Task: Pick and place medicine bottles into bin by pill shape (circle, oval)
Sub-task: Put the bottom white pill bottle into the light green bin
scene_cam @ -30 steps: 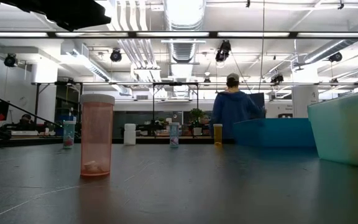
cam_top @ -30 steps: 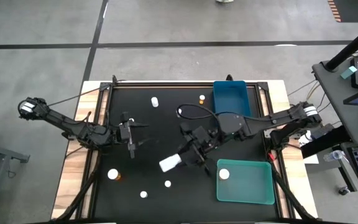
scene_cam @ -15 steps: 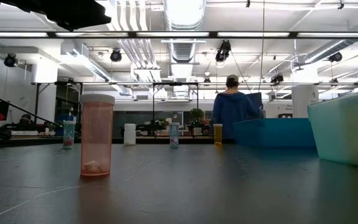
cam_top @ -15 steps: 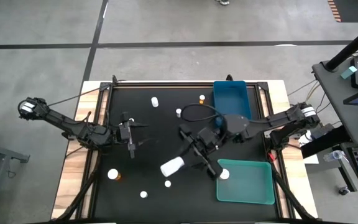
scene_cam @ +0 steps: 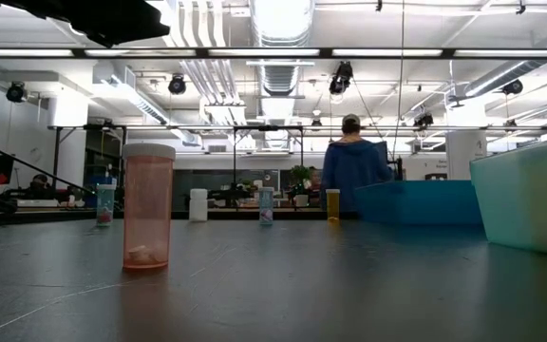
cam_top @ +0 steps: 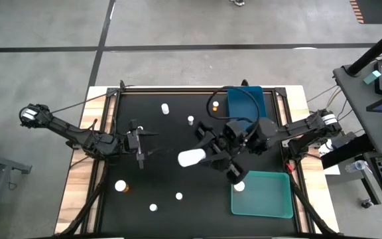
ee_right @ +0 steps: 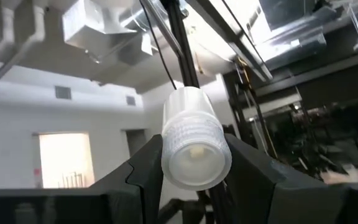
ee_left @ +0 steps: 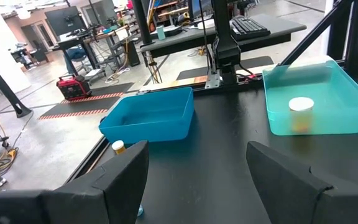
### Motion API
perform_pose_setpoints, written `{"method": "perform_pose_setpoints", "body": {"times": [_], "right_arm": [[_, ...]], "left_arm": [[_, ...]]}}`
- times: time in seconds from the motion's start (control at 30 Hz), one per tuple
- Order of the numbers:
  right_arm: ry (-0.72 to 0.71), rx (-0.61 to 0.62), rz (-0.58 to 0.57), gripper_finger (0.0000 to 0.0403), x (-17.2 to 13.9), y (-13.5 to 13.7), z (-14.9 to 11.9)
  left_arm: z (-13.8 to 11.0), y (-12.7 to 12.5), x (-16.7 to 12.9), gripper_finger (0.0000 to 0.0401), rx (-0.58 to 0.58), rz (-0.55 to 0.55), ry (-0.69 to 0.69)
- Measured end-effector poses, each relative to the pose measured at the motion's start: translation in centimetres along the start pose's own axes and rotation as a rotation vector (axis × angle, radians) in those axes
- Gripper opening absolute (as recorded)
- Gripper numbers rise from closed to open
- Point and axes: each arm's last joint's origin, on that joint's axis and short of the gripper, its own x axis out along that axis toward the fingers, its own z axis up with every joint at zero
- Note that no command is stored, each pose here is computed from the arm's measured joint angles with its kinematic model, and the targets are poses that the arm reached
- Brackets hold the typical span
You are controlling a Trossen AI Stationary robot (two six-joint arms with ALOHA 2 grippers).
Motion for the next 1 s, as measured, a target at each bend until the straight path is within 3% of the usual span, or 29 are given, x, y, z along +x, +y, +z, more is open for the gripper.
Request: {"method": "perform_pose_setpoints", "body": {"times": [0.3, 0.5, 0.7, 0.83, 1.0], "right_arm": [[-0.037, -0.041, 0.074, 0.0141, 0.0, 0.6, 0.4], [-0.009, -0.034, 0.035, 0.0141, 0.0, 0.3, 0.1], [0.260, -0.043, -0.366, 0.0141, -1.2, -2.7, -0.7], [0.456, -0.077, -0.637, 0.0141, -2.6, -4.8, 1.1], [0.771, -0.194, -1.125, 0.0141, -6.3, -7.9, 4.0]], "left_arm": [[0.0, 0.0, 0.0, 0.0254, 0.000, 0.000, 0.000], [0.0, 0.0, 0.0, 0.0254, 0.001, 0.000, 0.000], [0.0, 0.0, 0.0, 0.0254, 0.000, 0.000, -0.001], [0.0, 0.0, 0.0, 0.0254, 0.000, 0.000, -0.001], [0.1, 0.0, 0.0, 0.0254, -0.009, 0.002, -0.013]]}}
